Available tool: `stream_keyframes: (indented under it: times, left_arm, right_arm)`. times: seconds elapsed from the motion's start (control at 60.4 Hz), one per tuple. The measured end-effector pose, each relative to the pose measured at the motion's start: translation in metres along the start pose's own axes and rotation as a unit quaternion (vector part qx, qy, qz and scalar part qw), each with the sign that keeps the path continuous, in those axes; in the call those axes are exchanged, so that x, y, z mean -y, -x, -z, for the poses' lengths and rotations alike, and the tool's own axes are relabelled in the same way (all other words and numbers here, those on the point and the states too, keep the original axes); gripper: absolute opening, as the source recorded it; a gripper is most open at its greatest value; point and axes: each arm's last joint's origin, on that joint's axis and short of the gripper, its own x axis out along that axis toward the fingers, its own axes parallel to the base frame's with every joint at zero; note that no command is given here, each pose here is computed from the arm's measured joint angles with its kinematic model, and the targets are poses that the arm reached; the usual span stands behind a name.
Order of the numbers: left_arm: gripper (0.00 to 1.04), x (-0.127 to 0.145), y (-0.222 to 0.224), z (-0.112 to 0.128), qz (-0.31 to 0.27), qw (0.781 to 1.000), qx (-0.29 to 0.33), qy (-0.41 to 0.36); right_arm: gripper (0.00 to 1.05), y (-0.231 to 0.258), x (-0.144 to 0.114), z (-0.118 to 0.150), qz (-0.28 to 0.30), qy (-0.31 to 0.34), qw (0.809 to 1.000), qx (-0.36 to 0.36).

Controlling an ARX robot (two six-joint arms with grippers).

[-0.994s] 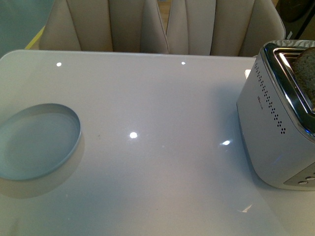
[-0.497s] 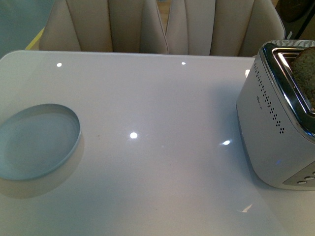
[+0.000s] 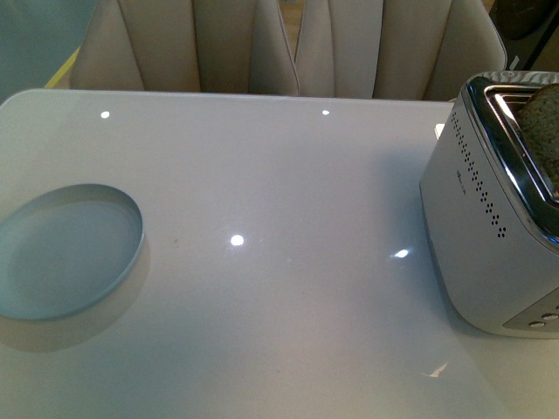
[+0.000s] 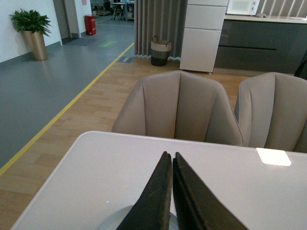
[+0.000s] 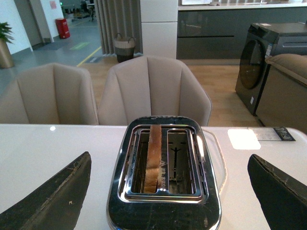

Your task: Left arm holds plate, right arm toasts bread

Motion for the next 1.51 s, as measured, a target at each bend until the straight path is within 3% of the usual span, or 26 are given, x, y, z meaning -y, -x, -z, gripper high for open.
stream_keyframes:
  times: [0.348, 1.507]
  left_arm:
    - [0.03, 0.0, 0.024, 0.016, 0.0, 1.0, -0.001, -0.001]
    - [0.03, 0.0, 0.068, 0.013, 0.0, 1.0, 0.004, -0.002]
  right_arm:
    - [0.96, 0.0, 0.0, 0.0, 0.0, 0.0, 1.0, 0.0]
    - [0.96, 0.0, 0.0, 0.0, 0.0, 0.0, 1.0, 0.0]
